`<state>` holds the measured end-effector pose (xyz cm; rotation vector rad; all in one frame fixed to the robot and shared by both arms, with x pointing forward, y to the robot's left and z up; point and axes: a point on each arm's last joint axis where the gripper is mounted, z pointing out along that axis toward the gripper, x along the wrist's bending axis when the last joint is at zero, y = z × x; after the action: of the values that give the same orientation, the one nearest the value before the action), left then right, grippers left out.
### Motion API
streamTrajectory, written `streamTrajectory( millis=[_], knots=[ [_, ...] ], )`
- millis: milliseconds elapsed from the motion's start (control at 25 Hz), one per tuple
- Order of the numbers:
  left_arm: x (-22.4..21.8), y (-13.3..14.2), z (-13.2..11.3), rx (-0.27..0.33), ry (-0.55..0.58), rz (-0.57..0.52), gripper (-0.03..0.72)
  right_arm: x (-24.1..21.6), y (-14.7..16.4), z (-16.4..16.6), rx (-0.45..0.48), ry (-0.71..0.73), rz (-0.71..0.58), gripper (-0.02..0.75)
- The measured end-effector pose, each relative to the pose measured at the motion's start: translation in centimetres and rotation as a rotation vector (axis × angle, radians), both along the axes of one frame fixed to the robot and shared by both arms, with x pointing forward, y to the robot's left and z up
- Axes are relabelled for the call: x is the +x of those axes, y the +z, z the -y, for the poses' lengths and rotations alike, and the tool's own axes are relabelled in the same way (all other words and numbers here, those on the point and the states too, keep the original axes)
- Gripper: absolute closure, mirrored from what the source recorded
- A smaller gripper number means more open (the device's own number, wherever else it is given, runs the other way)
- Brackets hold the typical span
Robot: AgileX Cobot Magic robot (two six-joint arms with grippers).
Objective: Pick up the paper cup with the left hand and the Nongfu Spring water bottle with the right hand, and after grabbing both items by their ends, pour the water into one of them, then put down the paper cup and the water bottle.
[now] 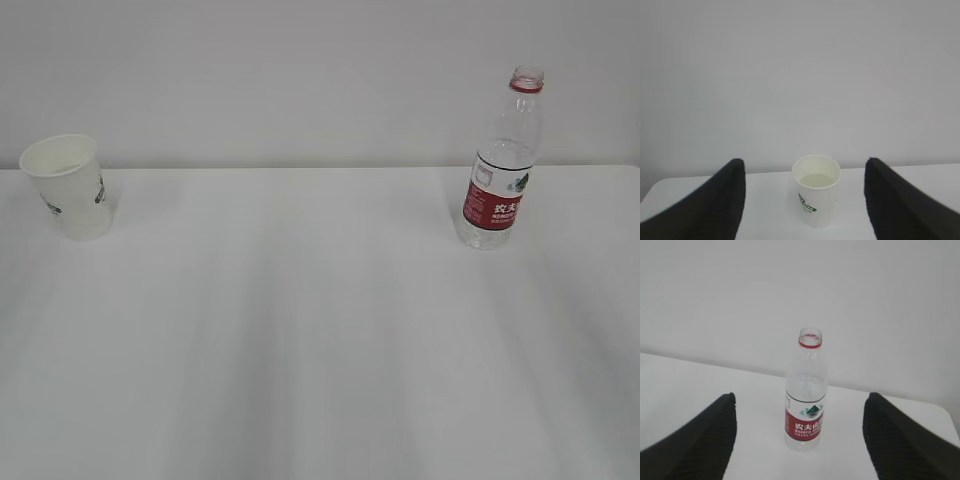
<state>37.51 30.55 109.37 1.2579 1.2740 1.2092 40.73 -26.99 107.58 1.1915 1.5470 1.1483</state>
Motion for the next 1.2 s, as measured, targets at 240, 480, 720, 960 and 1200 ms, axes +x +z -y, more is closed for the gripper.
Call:
streamTrajectory(
  millis=[240,480,720,960,1200],
  knots=[
    [-0.6,1.1,-0.2,-0.006,0.02,-0.073,0.148,-2.0,0.1,0.2,-0.008,0.016,-0.063,0.144],
    [-1.8,2.3,-0.3,-0.011,0.044,-0.152,0.148,-4.1,0.3,0.4,-0.013,0.03,-0.097,0.144],
    [-3.3,3.7,-0.4,-0.019,0.063,-0.205,0.151,-5.6,0.2,0.6,-0.015,0.04,-0.146,0.144],
    [-4.2,3.6,-0.4,-0.049,0.068,-0.299,0.16,-6.2,-0.4,0.6,-0.016,0.045,-0.215,0.144],
    [-4.7,2.5,-0.3,-0.026,0.06,-0.427,0.167,-6.5,-0.8,0.6,0.013,0.037,-0.276,0.144]
  ],
)
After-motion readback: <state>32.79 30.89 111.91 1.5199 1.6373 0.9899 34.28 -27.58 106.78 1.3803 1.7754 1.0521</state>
